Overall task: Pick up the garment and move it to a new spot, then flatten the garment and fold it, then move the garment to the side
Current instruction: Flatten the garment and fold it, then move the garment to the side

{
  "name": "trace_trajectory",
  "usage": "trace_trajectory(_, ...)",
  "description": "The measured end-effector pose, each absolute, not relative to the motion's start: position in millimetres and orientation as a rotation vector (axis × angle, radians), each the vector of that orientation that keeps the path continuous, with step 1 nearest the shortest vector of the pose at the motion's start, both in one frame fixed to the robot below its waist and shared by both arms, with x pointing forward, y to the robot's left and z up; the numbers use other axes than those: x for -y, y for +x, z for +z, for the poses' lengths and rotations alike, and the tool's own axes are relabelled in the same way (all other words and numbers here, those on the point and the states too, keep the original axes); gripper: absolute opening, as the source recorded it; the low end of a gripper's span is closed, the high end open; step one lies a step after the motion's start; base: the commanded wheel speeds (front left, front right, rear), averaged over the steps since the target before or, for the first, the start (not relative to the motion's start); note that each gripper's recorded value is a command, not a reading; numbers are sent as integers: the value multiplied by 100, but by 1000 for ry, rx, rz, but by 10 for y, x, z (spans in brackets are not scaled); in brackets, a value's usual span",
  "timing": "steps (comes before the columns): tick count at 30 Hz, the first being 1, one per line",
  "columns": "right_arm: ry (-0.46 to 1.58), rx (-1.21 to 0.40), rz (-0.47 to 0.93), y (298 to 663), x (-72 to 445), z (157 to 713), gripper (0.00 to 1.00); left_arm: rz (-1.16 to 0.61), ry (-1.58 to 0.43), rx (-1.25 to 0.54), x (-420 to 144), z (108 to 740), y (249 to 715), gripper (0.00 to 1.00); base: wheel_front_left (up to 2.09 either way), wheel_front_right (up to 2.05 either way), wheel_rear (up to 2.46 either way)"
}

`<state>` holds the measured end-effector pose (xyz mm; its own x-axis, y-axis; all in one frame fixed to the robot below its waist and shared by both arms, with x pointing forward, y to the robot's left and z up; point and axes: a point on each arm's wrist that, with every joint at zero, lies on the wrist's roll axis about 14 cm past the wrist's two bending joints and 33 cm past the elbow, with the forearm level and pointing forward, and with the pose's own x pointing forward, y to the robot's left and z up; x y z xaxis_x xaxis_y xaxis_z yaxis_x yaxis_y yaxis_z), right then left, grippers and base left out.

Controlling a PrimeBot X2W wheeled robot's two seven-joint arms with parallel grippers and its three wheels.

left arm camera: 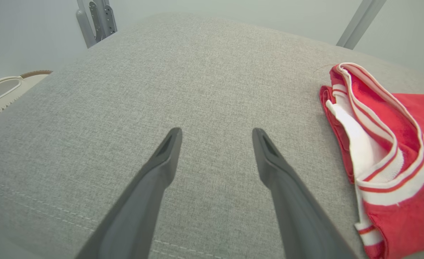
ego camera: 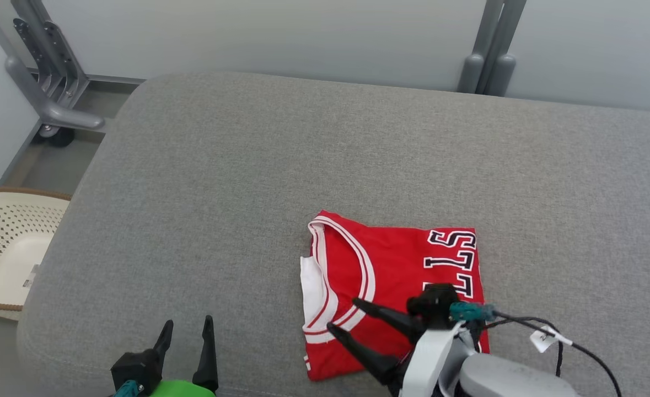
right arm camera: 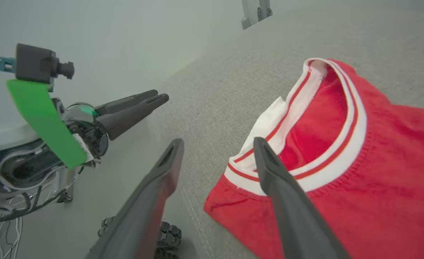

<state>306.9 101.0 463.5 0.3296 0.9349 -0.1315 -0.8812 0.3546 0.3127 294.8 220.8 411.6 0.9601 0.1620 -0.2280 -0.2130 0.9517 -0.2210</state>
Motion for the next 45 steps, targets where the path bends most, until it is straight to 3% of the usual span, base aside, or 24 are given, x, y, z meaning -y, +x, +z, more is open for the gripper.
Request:
trace_trajectory(5, 245, -213, 998, 3693, -614, 4892, 100, 165, -245, -209, -2139, 4122, 3006, 100, 0, 0, 0)
trace_trajectory(10, 151, -211, 743, 4140, 27, 4641, 100, 148, -241, -210, -2094, 4127, 3039, 100, 0, 0, 0)
trace_trajectory(22, 127, -359, 529, 4200, 418, 4026, 100, 149, -229, -203, -2097, 4154, 3028, 100, 0, 0, 0)
trace_trajectory(31, 191, -454, 564, 3990, 99, 3796, 100, 174, -220, -210, -2157, 4136, 3001, 100, 0, 0, 0)
trace_trajectory(32, 189, -458, 572, 3983, 83, 3793, 63, 171, -219, -208, -2153, 4145, 3010, 100, 0, 0, 0)
trace_trajectory(33, 182, -460, 575, 3993, 89, 3794, 7, 168, -217, -203, -2146, 4161, 3024, 100, 0, 0, 0)
trace_trajectory(34, 170, -457, 577, 4012, 105, 3802, 0, 164, -216, -194, -2141, 4186, 3044, 100, 0, 0, 0)
trace_trajectory(45, 165, -338, 415, 4375, 691, 4168, 0, 51, -184, -133, -1874, 4387, 3311, 100, 0, 0, 0)
